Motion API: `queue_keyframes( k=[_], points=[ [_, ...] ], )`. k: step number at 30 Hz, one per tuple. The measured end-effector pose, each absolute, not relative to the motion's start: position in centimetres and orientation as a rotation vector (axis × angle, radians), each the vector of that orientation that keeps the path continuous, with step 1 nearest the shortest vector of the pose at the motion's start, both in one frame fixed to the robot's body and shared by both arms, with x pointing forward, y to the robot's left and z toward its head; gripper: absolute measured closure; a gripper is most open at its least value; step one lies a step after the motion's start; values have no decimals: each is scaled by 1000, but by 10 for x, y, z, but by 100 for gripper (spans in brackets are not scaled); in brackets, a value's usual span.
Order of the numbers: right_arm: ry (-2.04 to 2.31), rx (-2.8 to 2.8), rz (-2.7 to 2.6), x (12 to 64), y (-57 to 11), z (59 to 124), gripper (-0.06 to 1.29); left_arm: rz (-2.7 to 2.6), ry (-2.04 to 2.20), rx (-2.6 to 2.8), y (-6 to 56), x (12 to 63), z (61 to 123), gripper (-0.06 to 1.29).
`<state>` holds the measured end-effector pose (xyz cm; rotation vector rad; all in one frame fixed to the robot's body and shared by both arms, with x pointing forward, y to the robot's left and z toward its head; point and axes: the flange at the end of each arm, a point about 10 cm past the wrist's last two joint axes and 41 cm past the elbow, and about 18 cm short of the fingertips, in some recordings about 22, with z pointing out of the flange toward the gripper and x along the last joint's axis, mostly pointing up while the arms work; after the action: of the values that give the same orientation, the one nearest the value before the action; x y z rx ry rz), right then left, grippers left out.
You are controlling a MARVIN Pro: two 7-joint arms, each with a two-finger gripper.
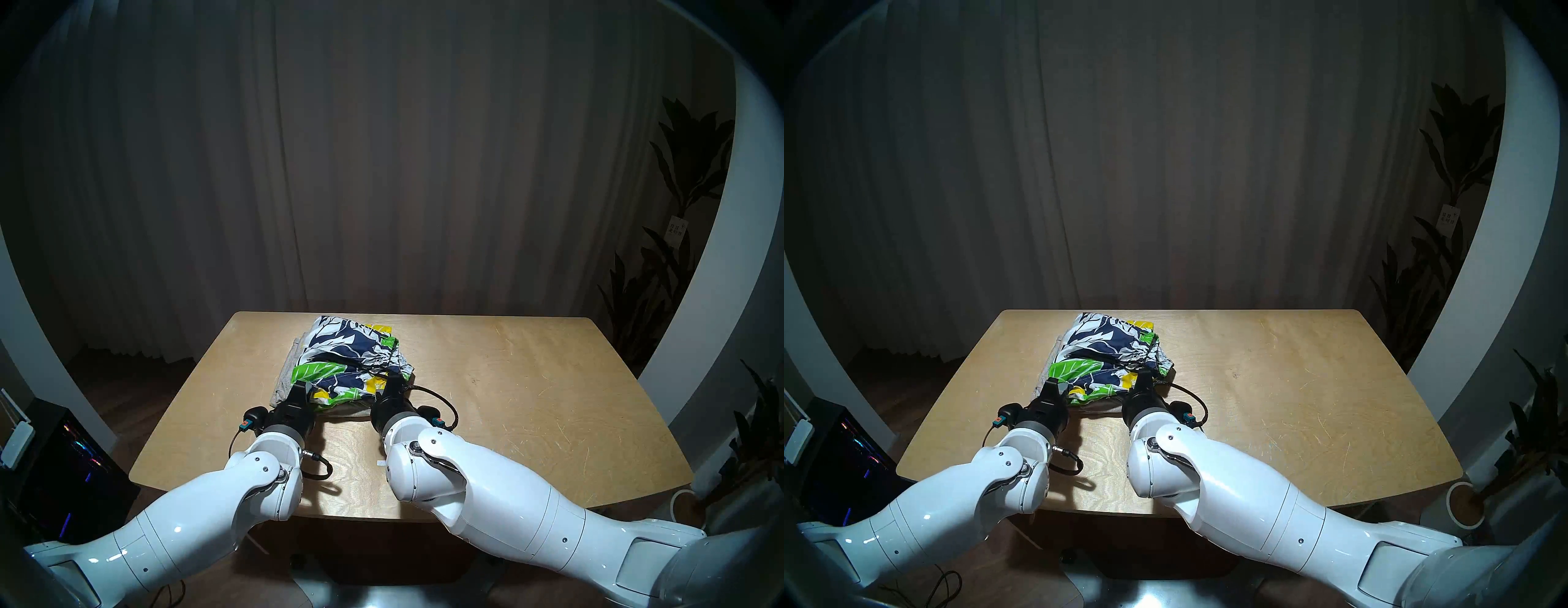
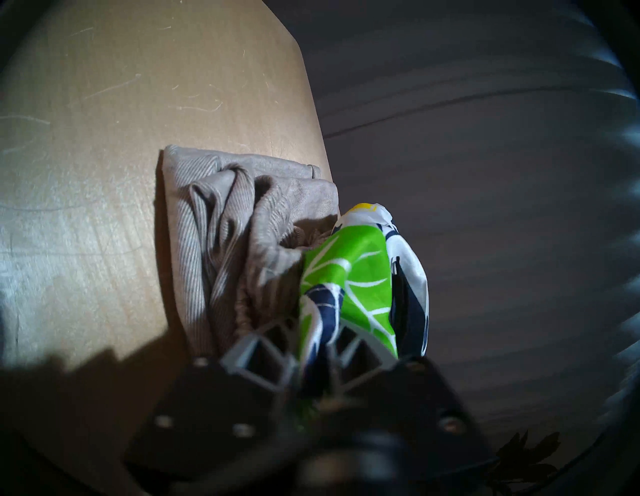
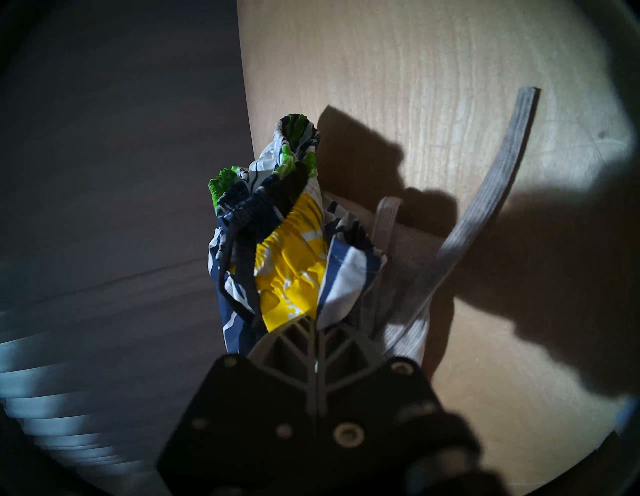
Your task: Fold pants twice and stack them
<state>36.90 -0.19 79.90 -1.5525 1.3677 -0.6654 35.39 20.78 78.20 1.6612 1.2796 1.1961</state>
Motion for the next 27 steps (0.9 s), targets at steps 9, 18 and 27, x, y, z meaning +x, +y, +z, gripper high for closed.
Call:
queue_keyframes(
  k=[9,18,27],
  points=[
    [1362,-1548,-610,370,3,803,106,1229,1307,1634,209,355,792,3],
    [1346,-1561,-548,355,11,813,0,1242,1356,1631,217,343,811,3],
    [1344,-1646,-439,312,17,806,0,1292,1413,1621,231,317,830,3]
  ],
)
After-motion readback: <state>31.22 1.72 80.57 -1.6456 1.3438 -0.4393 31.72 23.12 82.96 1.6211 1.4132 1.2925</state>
